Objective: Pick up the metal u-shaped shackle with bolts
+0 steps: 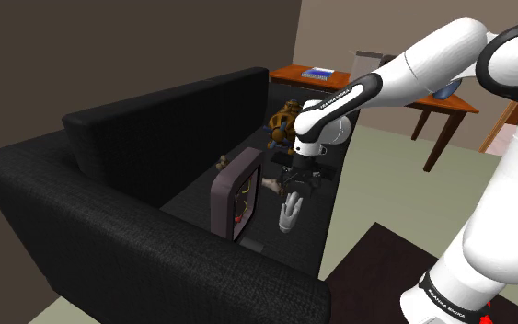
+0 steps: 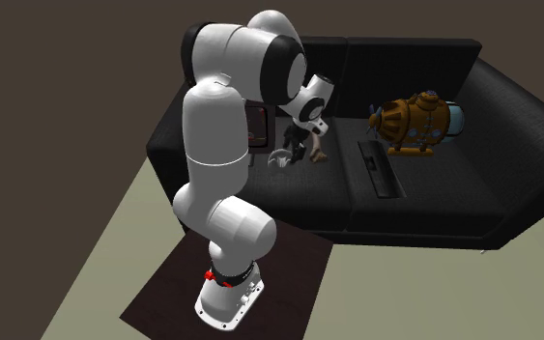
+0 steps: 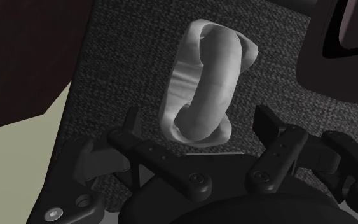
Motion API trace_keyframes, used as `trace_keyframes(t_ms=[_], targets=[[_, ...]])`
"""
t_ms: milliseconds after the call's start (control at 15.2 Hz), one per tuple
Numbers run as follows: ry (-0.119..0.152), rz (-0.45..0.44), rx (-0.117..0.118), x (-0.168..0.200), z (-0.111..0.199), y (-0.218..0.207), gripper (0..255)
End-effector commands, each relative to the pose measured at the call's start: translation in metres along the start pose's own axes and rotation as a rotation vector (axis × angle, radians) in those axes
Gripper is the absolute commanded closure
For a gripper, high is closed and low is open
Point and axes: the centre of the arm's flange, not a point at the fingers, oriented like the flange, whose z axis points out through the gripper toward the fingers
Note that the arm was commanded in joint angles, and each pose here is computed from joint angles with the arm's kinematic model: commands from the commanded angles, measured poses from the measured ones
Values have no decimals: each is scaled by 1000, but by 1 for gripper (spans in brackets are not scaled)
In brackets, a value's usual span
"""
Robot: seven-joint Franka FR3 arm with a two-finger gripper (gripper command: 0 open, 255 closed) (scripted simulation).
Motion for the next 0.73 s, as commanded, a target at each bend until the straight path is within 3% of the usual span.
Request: trace_keyframes(t_ms=[0, 264, 330, 660], targets=[[0, 1, 0, 3, 11, 0, 0], [0, 1, 0, 7, 24, 0, 0], [0, 1, 0, 7, 24, 0, 255], [0, 1, 0, 7, 24, 0, 255]])
